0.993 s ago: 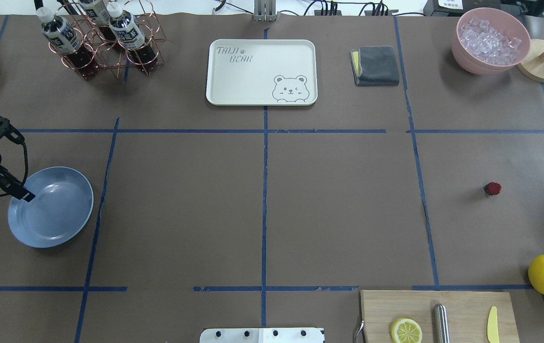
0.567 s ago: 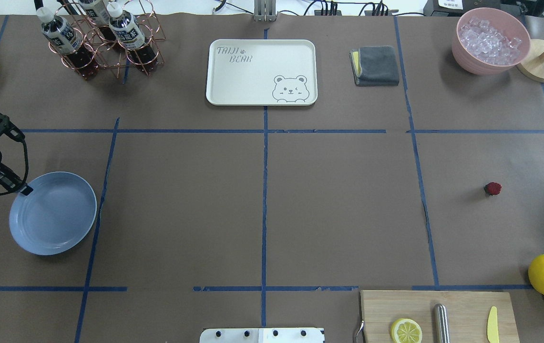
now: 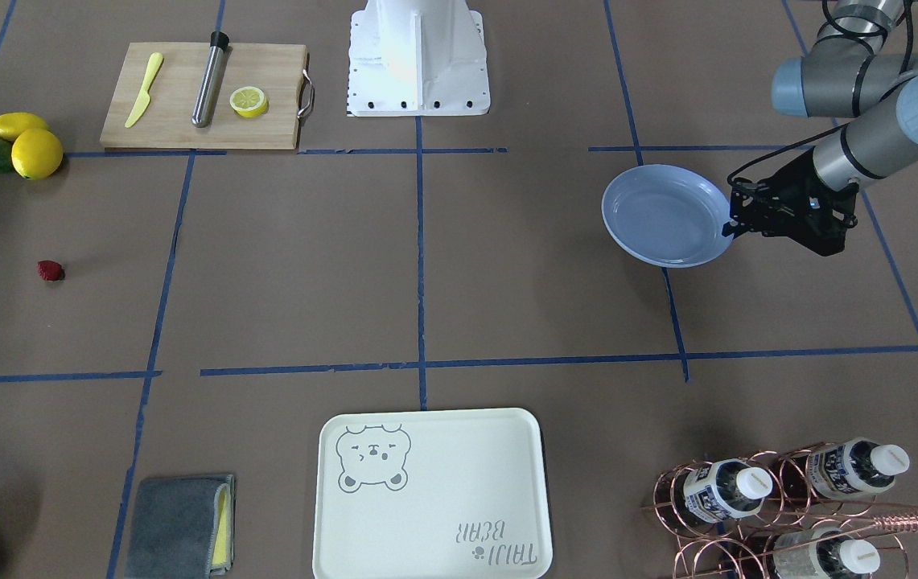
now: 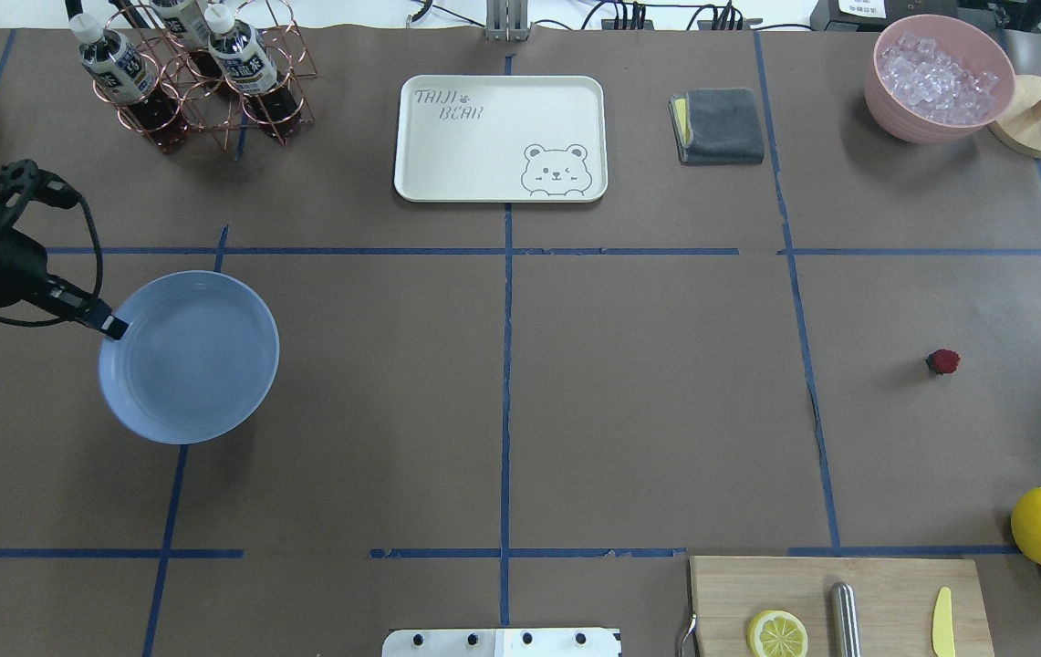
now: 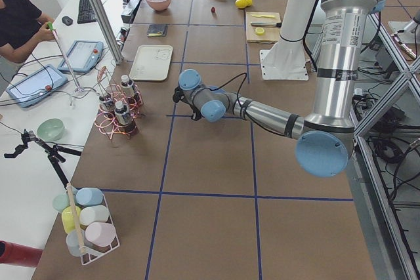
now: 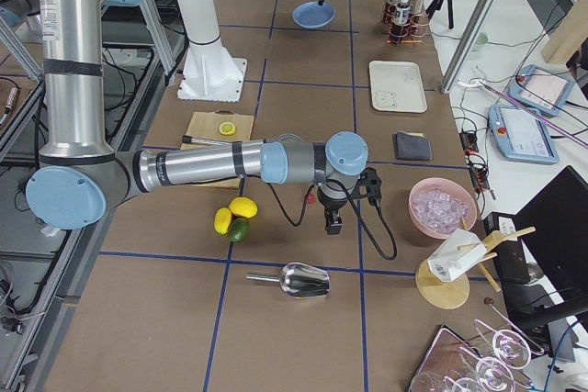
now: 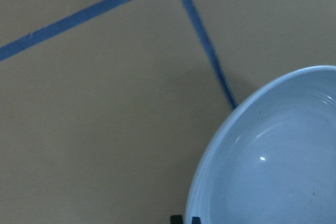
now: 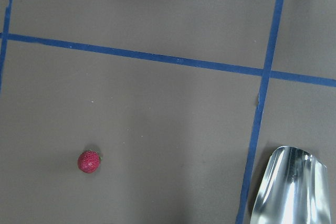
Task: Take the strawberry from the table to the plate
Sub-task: 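Slide the light blue plate with the left gripper toward the table centre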
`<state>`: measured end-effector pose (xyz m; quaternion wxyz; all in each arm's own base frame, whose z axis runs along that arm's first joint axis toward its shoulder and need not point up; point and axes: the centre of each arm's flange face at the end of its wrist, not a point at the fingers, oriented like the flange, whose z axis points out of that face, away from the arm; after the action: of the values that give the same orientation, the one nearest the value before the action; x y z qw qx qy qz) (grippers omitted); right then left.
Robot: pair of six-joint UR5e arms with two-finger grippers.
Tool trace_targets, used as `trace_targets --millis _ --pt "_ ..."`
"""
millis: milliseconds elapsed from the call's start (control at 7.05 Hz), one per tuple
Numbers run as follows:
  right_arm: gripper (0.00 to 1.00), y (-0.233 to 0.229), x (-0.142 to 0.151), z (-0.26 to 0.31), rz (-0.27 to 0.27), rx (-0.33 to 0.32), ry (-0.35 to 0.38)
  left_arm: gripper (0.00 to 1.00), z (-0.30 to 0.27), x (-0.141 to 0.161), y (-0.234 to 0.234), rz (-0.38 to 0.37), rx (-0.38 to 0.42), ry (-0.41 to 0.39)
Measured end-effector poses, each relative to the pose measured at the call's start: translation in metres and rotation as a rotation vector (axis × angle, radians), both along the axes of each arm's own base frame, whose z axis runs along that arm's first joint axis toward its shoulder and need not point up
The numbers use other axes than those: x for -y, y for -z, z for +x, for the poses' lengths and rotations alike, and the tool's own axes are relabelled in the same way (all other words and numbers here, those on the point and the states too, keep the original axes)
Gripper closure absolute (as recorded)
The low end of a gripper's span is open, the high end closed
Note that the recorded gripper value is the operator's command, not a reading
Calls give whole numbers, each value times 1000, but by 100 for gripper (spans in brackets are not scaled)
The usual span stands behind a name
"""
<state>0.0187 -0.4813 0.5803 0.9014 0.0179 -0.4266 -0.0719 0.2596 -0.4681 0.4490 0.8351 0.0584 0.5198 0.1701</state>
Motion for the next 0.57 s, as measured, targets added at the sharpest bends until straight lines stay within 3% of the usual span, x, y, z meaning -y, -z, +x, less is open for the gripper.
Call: trace_targets --millis 567 --pt "0 -3 -2 0 -7 -1 1 100 144 -44 130 -401 -144 151"
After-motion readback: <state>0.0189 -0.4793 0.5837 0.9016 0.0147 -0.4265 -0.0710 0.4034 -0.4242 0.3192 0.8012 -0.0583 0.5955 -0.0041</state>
